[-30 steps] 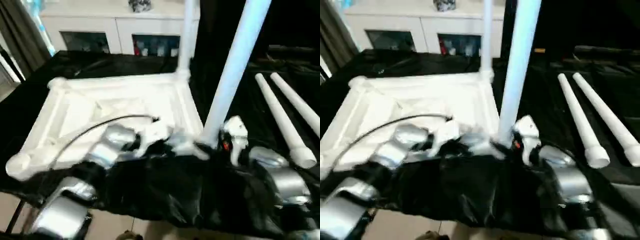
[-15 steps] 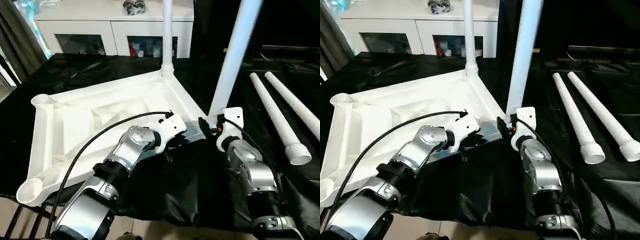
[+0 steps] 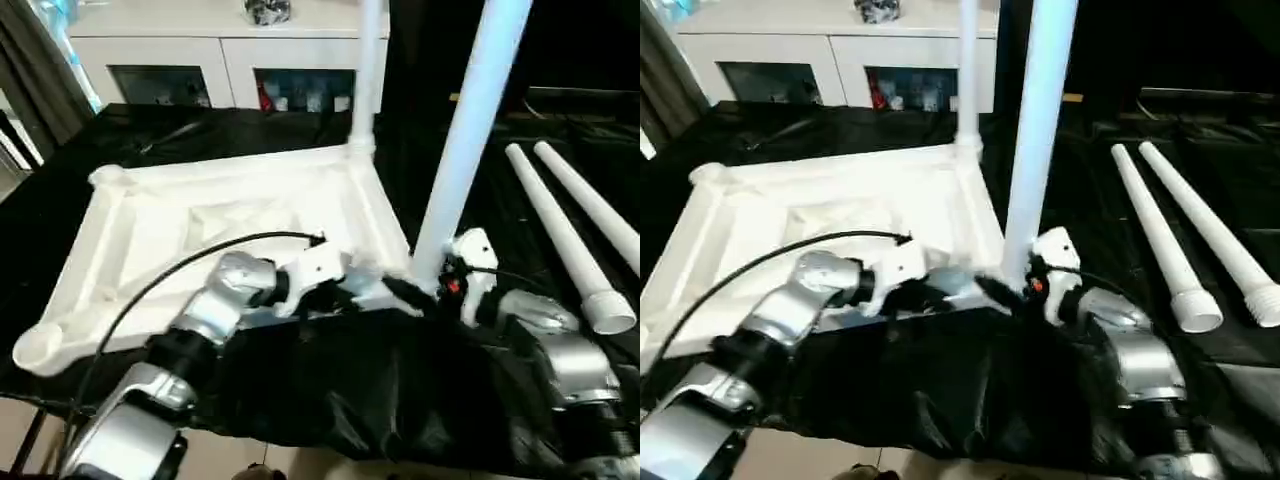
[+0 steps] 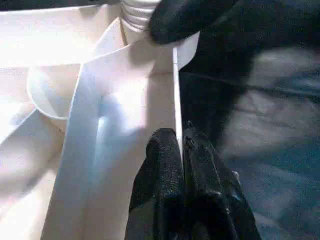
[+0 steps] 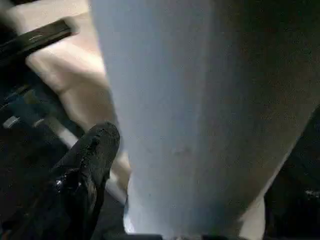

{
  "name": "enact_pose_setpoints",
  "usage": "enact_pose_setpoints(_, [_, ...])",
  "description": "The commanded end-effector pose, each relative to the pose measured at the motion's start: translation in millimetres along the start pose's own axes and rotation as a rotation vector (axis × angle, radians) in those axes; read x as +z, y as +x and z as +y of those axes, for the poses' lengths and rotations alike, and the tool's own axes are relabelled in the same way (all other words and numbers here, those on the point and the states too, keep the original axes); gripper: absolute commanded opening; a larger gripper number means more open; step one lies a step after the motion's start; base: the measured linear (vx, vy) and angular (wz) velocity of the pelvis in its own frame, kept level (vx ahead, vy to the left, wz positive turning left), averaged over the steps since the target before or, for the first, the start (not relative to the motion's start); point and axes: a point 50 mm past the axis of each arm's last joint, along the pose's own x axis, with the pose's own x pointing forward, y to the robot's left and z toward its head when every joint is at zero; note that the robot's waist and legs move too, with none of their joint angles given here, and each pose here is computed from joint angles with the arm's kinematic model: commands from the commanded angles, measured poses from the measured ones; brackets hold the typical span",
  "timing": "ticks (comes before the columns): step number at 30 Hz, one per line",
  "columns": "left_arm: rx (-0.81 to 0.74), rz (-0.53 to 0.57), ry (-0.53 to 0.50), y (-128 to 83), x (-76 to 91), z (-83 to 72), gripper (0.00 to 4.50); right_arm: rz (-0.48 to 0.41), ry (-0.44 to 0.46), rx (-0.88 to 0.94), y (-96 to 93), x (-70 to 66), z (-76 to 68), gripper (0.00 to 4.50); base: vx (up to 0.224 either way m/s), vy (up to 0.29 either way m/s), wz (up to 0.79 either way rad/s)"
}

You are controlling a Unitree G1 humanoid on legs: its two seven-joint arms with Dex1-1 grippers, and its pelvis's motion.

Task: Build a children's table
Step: Rotate leg to tighten

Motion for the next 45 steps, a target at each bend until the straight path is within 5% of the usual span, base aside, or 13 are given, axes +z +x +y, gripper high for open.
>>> enact_pose_setpoints(1, [-0.060,-0.055,0.067,-1.6,12.4,-2.3,0.00,0.016,-0.023,0.156,2.6,4.1,14.3,3.72,0.000,0.000,0.00])
enact_pose_setpoints(9, [-0.127,0.006,0.090,-15.8,4.8,0.9,0.00,0.134,-0.090,0.339,-4.4,0.8,24.6,3.09,0.000,0.000,0.00])
enact_pose_setpoints(18, [-0.086,-0.001,0.078,-15.0,4.9,5.4,0.00,0.120,-0.050,0.313,1.5,-4.4,29.8,2.77,0.000,0.000,0.00])
enact_pose_setpoints(25, [0.180,-0.026,-0.003,15.1,23.8,19.6,0.00,0.014,0.139,-0.233,33.0,-14.5,11.0,2.75,0.000,0.000,0.00])
enact_pose_setpoints(32, [0.279,-0.050,-0.025,53.3,46.0,13.7,0.00,-0.044,0.189,-0.421,65.8,-4.7,16.3,2.75,0.000,0.000,0.00])
enact_pose_setpoints(33, [0.276,-0.051,-0.018,54.5,46.6,13.0,0.00,-0.053,0.184,-0.414,67.2,-2.9,17.2,3.31,0.000,0.000,0.00])
enact_pose_setpoints(38, [0.273,-0.065,0.010,51.0,46.9,14.0,0.00,-0.075,0.196,-0.421,64.2,0.1,12.3,3.81,0.000,0.000,0.00])
enact_pose_setpoints(45, [0.174,-0.095,0.035,30.3,38.6,11.4,0.00,-0.062,0.106,-0.292,44.9,0.4,3.9,3.89,0.000,0.000,0.00])
